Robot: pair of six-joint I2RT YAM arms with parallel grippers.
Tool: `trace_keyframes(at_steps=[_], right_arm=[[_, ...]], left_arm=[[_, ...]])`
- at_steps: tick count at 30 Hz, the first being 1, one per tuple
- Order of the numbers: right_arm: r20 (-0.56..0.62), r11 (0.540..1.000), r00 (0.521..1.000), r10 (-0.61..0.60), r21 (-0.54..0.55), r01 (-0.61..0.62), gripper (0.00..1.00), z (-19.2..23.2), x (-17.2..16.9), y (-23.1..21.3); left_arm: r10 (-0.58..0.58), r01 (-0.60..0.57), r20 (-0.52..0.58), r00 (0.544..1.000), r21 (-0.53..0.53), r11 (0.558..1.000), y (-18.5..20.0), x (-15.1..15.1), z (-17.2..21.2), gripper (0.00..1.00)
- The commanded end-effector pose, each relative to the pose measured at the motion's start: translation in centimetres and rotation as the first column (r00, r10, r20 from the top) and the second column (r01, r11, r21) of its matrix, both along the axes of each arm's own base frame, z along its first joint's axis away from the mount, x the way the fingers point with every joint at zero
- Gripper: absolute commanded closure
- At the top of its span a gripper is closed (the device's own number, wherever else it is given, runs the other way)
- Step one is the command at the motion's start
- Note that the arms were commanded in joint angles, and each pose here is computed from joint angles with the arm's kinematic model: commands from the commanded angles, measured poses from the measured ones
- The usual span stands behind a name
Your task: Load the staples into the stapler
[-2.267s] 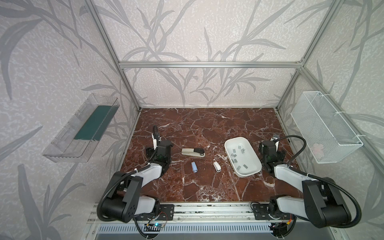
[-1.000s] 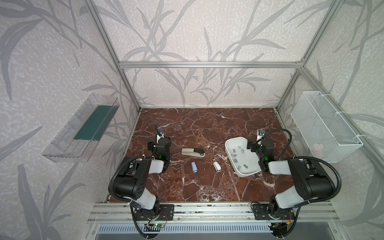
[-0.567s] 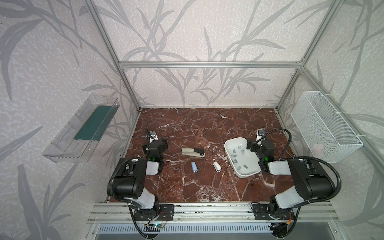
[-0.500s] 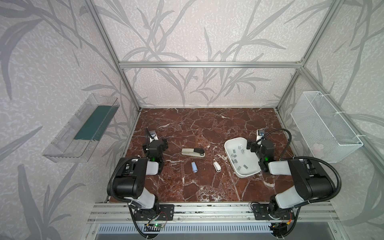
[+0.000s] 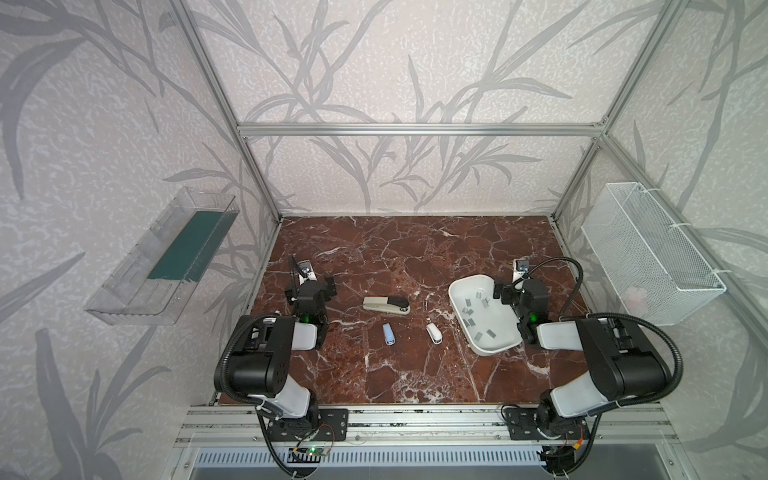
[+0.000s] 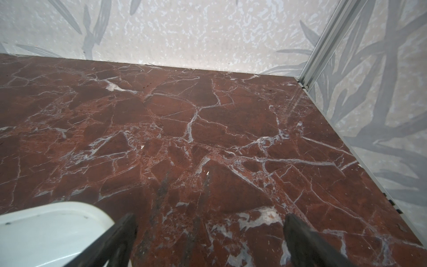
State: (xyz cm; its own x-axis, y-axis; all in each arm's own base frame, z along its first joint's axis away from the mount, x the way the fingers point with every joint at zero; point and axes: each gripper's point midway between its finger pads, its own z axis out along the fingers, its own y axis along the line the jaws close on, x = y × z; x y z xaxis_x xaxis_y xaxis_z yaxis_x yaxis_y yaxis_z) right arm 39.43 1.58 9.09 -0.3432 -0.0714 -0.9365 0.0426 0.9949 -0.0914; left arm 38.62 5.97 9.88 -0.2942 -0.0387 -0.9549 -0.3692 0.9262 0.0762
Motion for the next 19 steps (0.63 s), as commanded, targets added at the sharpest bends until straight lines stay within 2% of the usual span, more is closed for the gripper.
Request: trace_keyframes(at_steps=[1, 19], right_arm=[[-0.010, 1.000, 1.000, 0.017, -0.015, -0.017, 0.01, 0.17, 0.08, 0.29], [-0.014, 1.000, 1.000, 0.014, -0.013, -0.014, 0.01, 0.10, 0.10, 0.24]], left_arm=[[-0.006, 0.006, 0.019, 1.000, -0.005, 1.000, -0.16, 0.09, 0.17, 0.01], [-0.007, 0.007, 0.020, 1.000, -0.005, 1.000, -0.18, 0.11, 0.20, 0.01]])
